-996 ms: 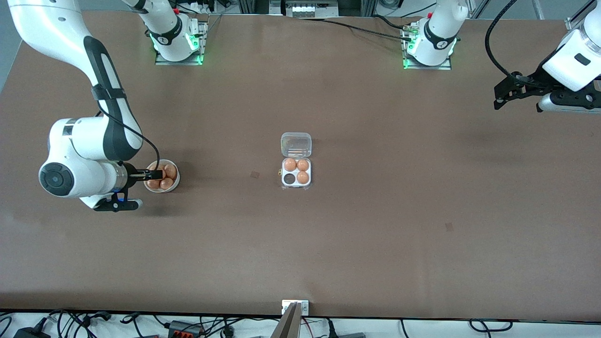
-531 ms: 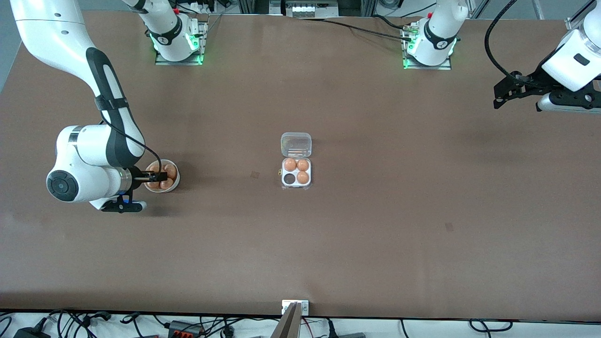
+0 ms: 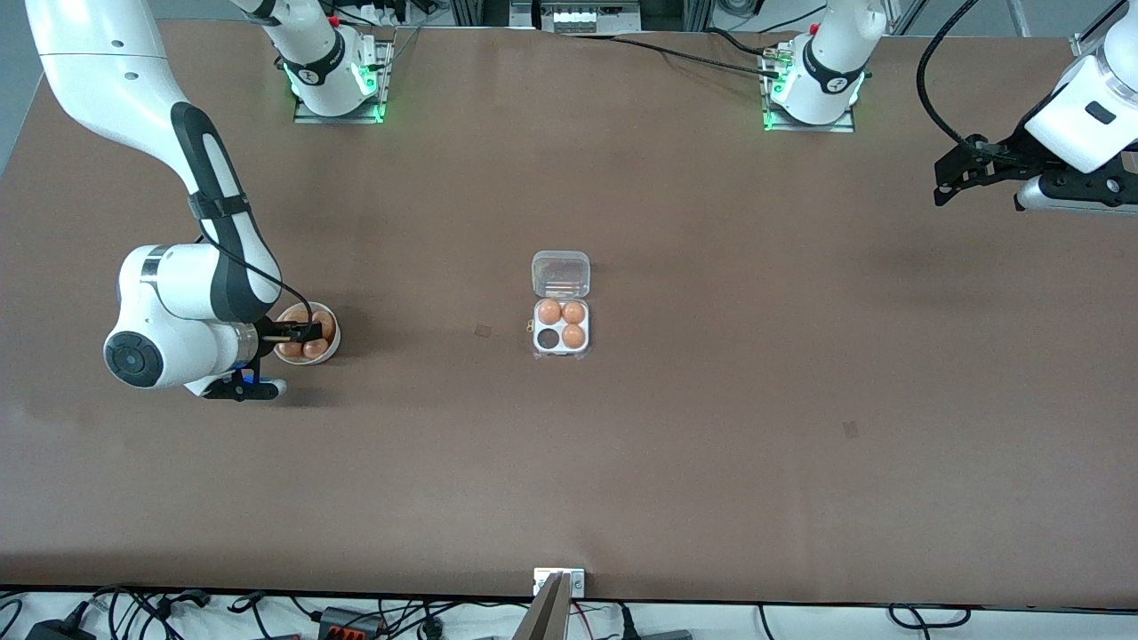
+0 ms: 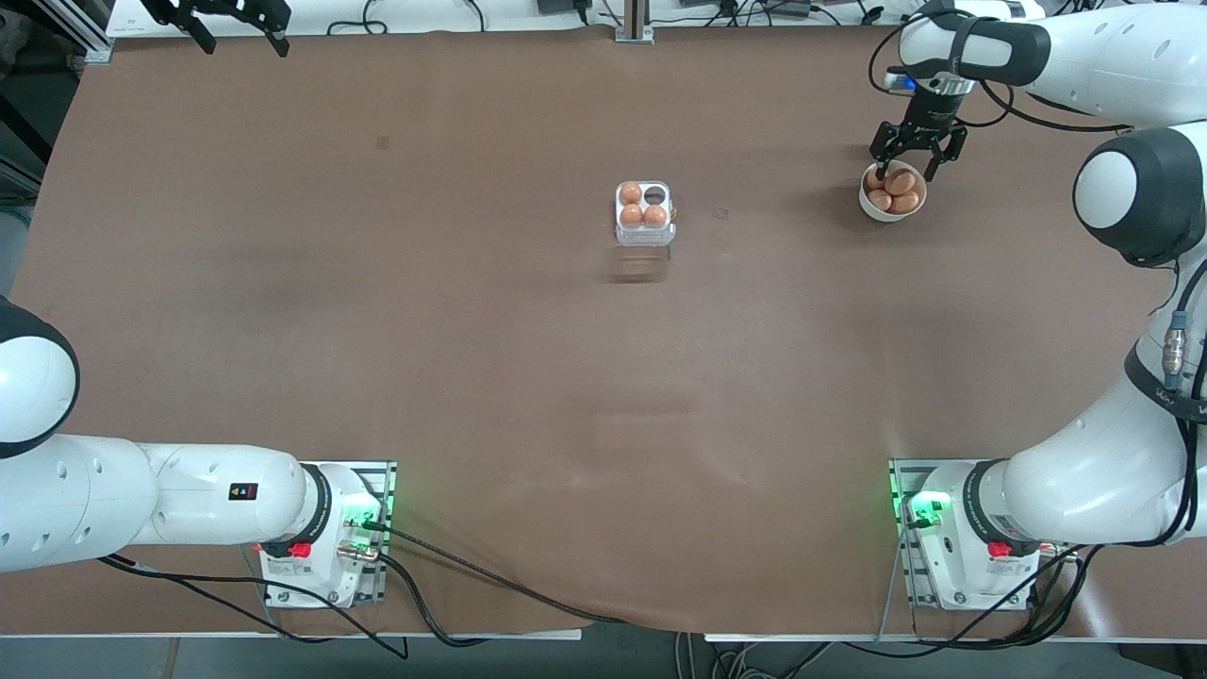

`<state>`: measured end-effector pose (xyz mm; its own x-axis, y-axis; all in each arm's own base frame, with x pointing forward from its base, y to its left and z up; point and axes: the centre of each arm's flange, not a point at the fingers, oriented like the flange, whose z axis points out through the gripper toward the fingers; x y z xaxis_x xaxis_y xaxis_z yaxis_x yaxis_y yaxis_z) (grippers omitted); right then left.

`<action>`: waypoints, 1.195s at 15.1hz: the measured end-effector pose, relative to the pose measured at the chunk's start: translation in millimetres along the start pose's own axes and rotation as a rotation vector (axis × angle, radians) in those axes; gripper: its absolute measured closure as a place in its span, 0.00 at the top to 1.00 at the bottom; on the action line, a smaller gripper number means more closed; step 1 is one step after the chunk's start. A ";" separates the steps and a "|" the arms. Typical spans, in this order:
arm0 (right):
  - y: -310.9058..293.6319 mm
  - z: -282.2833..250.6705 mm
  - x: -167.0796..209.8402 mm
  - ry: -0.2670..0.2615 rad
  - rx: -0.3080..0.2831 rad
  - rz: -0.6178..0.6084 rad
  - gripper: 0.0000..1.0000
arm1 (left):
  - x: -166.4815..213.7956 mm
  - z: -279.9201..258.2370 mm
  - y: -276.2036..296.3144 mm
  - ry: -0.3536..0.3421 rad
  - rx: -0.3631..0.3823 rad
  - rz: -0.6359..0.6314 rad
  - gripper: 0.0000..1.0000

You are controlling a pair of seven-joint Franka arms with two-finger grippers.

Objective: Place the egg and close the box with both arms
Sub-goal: 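Lower the right gripper and grasp one brown egg from the bowl, then carry the egg with the right gripper to the empty box slot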

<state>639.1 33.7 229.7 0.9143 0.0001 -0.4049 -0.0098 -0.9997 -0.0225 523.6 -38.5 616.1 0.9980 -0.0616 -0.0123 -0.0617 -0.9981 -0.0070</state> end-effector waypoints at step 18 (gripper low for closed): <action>-156.1 -140.5 -21.6 0.245 0.037 -0.225 0.47 | -2.2 1.4 -2.0 -0.020 0.000 -0.004 1.00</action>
<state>677.8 186.3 370.3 0.9654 0.2101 -0.1545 0.1924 -0.9738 -0.1216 521.5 -36.4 614.8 0.9978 -0.0576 -0.0323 -0.0579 -0.9983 -0.0070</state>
